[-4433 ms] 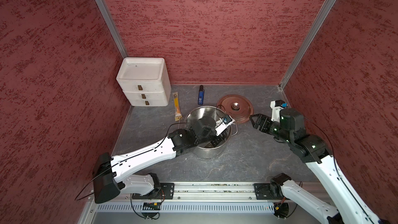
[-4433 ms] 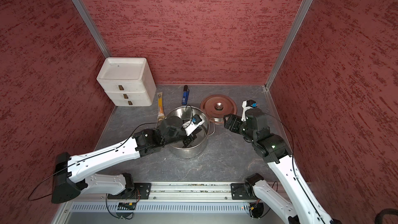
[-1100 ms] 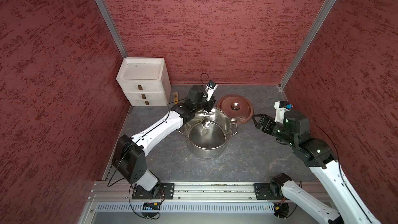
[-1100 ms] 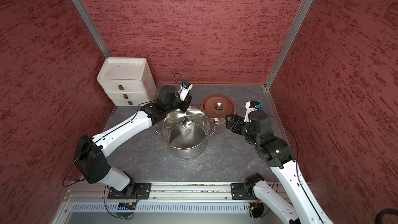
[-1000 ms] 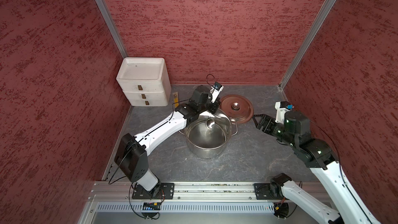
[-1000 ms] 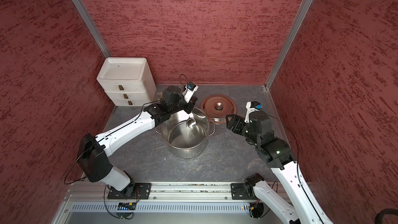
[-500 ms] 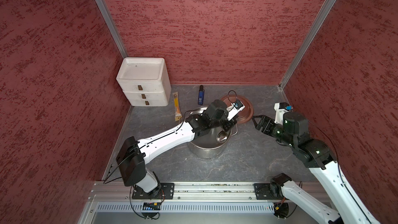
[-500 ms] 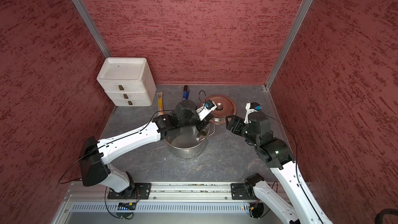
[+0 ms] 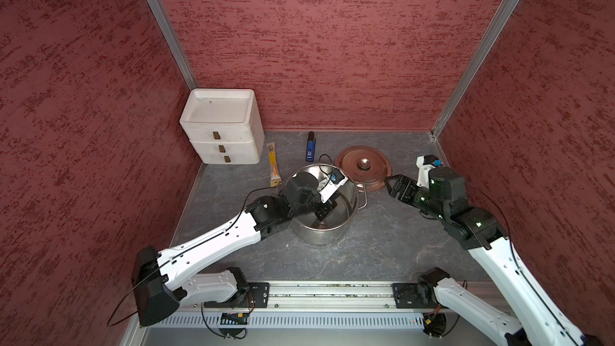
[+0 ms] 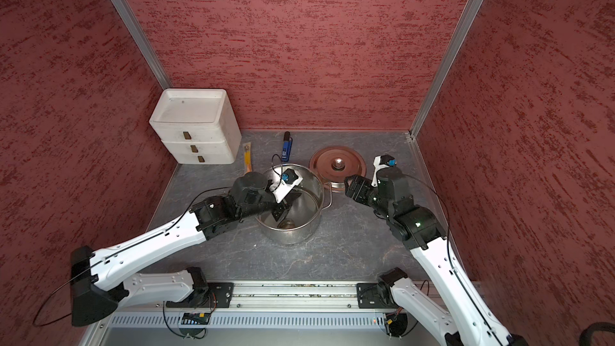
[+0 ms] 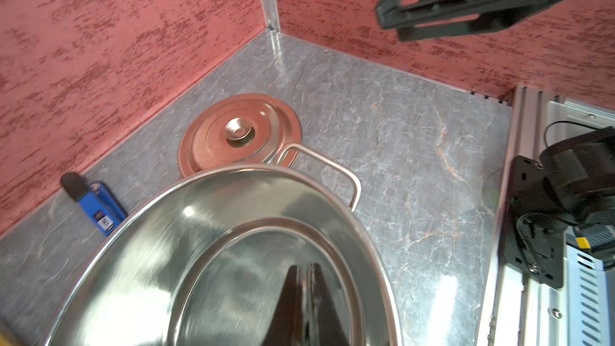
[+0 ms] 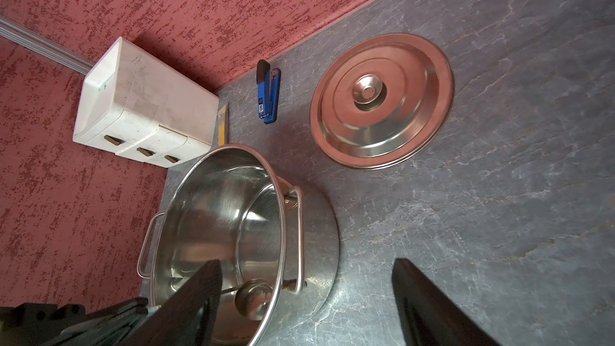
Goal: Stir the soup with a spoon
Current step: Stir the soup in the pan with a stick.
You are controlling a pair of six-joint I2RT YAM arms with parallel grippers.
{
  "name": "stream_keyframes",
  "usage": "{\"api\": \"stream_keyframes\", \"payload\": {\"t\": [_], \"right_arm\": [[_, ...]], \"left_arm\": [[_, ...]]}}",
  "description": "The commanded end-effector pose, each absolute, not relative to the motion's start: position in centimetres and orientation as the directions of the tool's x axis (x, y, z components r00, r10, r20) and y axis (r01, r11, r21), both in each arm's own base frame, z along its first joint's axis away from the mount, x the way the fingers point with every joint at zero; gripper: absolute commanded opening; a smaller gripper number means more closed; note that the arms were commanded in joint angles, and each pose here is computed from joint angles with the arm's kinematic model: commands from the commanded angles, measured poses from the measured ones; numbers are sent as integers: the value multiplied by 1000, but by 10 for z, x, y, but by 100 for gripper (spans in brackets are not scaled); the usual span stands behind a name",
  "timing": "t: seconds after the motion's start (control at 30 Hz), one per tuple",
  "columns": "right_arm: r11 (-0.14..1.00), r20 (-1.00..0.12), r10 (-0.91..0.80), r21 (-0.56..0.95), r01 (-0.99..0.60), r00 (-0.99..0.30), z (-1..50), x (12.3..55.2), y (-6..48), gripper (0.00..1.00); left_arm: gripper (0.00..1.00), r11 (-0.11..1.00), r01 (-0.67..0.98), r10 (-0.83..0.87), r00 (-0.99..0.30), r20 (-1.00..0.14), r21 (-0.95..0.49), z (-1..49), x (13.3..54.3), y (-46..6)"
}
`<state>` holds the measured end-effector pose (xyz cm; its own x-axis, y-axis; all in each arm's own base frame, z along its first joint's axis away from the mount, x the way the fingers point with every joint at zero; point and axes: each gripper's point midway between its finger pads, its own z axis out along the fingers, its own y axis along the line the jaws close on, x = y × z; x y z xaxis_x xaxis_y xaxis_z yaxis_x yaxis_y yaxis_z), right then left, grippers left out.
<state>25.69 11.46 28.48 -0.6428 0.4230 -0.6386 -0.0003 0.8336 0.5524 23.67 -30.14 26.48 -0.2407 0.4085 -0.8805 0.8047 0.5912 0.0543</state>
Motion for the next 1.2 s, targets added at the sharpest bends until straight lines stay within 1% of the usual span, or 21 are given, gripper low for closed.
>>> {"api": "stream_keyframes", "payload": {"t": [0.0,0.1,0.23,0.37,0.53,0.67,0.8,0.97,1.17], "right_arm": [[821,-653,424,570,-38,-627,296,260,119,84],[822,-653,424,569,-37,-627,297,259,119,84],[825,-657,424,564,-34,-624,299,257,117,85],[830,-664,424,557,-30,-616,302,256,113,84],[832,-670,429,554,-23,-605,305,252,109,85],[832,-670,437,554,-12,-600,306,249,106,84],[832,-672,446,554,-1,-591,306,246,102,84],[833,-675,450,553,4,-585,307,243,99,84],[832,-671,454,554,10,-586,304,244,99,84]], "left_arm": [[0,681,731,357,-284,-890,40,271,255,-272],[0,735,677,314,-305,-899,27,275,277,-249],[0,766,643,294,-319,-901,22,275,306,-232],[0,781,623,294,-314,-903,37,279,335,-227],[0,761,644,308,-259,-915,75,292,366,-244],[0,731,677,318,-226,-921,86,299,383,-266],[0,662,739,357,-166,-919,124,303,383,-300],[0,577,805,377,-109,-920,141,306,366,-345],[0,451,880,396,-47,-917,150,307,318,-394]]}}
